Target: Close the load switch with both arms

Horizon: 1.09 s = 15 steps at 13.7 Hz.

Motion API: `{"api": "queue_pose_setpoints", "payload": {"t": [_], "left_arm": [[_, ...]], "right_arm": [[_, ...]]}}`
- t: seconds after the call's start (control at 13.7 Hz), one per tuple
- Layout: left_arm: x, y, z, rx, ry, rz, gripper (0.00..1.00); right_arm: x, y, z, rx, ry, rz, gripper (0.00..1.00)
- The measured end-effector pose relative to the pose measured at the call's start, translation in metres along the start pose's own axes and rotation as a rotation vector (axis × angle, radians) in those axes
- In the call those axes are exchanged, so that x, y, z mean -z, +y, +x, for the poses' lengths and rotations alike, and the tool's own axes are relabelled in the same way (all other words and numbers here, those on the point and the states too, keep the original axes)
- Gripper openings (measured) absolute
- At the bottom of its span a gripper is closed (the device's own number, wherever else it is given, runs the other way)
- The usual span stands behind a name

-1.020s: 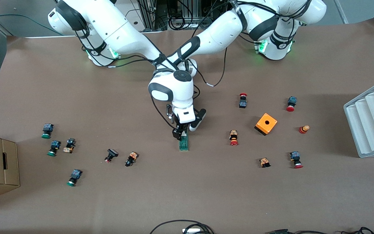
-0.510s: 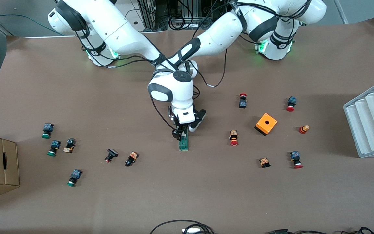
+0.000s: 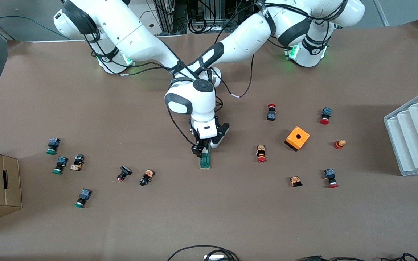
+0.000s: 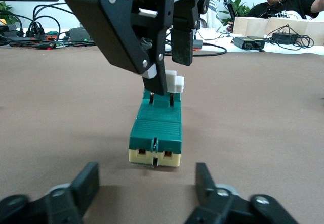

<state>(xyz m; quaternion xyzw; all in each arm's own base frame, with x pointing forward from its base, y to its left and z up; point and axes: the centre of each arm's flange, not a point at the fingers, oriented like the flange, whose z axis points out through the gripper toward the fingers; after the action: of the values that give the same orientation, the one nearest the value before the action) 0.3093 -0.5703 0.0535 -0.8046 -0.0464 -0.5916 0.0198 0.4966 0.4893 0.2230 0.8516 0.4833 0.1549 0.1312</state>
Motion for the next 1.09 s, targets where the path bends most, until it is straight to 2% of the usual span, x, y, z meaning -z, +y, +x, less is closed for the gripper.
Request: {"api": "queue_pose_setpoints", "payload": {"t": [0.07, 0.15, 0.73, 1.09], "left_arm": [[0.0001, 0.0, 0.0, 0.0, 0.002, 0.001, 0.68], [0.0002, 0.0, 0.0001, 0.0, 0.002, 0.001, 0.67], [0.0001, 0.0, 0.0001, 0.001, 0.002, 0.001, 0.74], [0.0, 0.0, 0.0001, 0.001, 0.002, 0.001, 0.74]], "right_arm": [[0.0, 0.0, 0.0, 0.0, 0.0, 0.0, 0.5], [0.0, 0.0001, 0.0, 0.0, 0.0, 0.0, 0.5], [0.0005, 0.0009, 0.0006, -0.001, 0.002, -0.001, 0.5], [0.0013, 0.0023, 0.0015, -0.003, 0.004, -0.003, 0.5]]}}
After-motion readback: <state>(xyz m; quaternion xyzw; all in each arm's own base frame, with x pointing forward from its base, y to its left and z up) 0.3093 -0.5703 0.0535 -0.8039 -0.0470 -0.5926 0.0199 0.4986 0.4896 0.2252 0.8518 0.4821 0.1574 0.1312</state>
